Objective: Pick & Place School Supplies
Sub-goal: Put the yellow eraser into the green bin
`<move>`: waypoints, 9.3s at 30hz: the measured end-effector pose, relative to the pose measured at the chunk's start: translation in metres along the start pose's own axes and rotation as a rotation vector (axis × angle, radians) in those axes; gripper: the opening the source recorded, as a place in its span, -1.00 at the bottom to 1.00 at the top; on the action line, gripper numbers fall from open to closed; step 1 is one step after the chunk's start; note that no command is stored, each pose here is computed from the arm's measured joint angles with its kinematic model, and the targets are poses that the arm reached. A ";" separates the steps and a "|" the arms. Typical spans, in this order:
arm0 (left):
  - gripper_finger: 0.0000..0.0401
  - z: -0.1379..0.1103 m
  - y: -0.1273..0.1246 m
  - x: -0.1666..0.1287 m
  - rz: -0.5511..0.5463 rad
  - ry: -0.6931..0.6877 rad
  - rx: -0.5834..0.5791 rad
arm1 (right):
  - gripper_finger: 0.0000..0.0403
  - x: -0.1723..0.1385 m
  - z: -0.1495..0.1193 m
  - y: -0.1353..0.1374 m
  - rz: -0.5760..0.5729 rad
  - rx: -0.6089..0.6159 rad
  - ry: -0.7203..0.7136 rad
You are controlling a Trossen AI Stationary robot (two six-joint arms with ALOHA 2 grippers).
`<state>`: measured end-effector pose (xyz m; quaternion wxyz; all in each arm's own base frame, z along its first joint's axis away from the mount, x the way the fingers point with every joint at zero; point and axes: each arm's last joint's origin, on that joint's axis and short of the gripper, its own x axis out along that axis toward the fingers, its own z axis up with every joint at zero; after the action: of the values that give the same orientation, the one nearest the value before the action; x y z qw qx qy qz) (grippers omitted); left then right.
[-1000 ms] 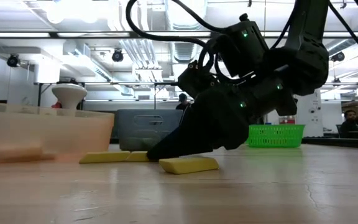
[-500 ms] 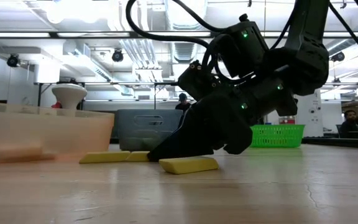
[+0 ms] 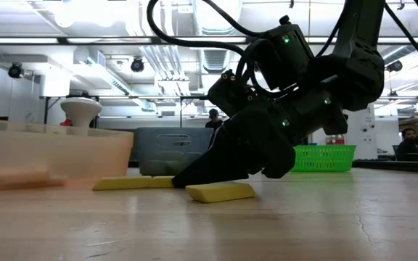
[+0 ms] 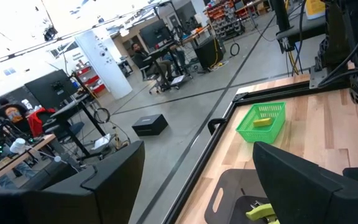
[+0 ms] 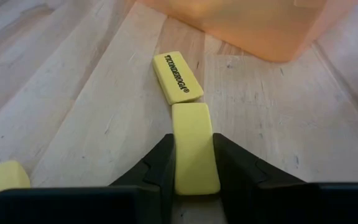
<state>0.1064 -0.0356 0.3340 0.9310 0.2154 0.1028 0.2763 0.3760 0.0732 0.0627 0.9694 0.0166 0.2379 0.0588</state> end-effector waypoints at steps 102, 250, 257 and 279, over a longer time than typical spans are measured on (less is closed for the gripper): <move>0.52 0.000 0.000 0.000 0.000 0.000 0.000 | -0.55 -0.197 0.015 -0.148 -1.237 1.103 0.122; 0.52 0.000 0.000 0.000 0.000 0.000 0.000 | 0.10 -0.032 -0.024 0.030 0.500 -0.225 -0.173; 0.52 0.000 0.000 0.000 0.000 0.000 0.000 | 0.10 -0.031 -0.024 0.027 0.411 -0.194 -0.172; 0.52 0.000 0.000 0.000 0.000 0.000 0.000 | 0.10 -0.025 -0.027 0.026 0.390 -0.204 -0.077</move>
<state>0.1063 -0.0355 0.3341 0.9310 0.2153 0.1028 0.2764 0.3383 0.0966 0.0514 0.9448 -0.0335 0.1857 0.2680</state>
